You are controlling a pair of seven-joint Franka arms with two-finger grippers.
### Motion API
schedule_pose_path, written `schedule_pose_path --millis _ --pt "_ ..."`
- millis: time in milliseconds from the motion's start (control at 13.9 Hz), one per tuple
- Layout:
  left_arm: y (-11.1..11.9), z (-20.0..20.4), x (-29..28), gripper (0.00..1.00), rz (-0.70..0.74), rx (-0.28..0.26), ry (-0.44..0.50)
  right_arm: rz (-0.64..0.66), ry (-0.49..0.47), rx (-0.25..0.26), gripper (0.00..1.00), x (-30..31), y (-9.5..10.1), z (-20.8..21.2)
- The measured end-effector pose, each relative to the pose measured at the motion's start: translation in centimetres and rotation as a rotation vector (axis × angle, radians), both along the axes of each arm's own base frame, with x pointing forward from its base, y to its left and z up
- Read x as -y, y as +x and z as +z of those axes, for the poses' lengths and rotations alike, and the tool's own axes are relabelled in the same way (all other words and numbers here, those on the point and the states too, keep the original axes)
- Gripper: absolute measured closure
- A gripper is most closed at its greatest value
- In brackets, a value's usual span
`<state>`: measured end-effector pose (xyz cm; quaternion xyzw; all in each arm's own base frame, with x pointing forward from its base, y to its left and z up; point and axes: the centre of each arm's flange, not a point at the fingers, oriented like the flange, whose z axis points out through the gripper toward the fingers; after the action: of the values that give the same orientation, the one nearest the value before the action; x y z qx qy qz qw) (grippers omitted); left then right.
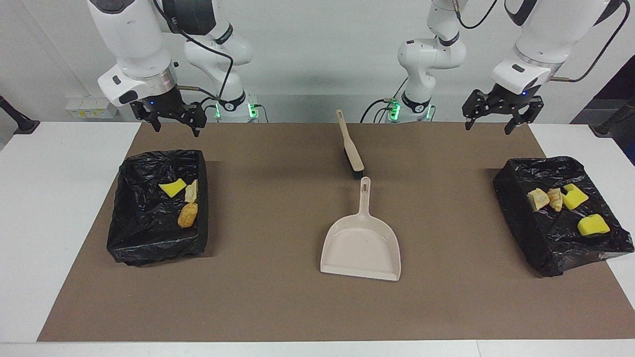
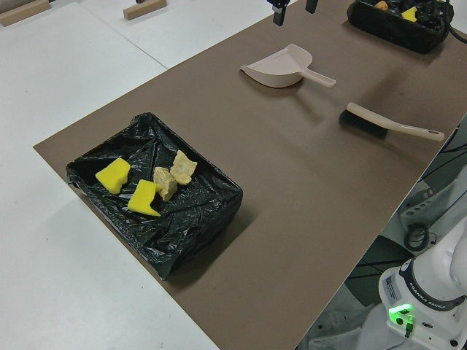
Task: Sweep and dump trash in bin
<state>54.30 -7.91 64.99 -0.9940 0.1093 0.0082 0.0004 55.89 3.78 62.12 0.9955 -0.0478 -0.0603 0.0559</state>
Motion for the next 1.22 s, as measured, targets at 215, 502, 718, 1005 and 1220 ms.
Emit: schedule_pose_path --millis 215,502,718,1005,1220 --pt "0.0 0.0 0.0 0.00 0.000 0.000 0.000 -0.017 0.007 -0.001 0.00 0.9 0.0 0.0" --pt "0.0 0.0 0.0 0.00 0.000 0.000 0.000 0.001 0.082 0.009 0.00 2.2 -0.4 0.8" --pt "0.0 0.0 0.0 0.00 0.000 0.000 0.000 0.063 0.091 0.051 0.00 2.6 -1.9 2.3" --pt "0.0 0.0 0.0 0.00 0.000 0.000 0.000 0.095 0.095 0.063 0.00 3.4 -2.8 2.9" --pt "0.0 0.0 0.0 0.00 0.000 0.000 0.000 0.111 0.096 0.061 0.00 3.6 -2.7 2.5"
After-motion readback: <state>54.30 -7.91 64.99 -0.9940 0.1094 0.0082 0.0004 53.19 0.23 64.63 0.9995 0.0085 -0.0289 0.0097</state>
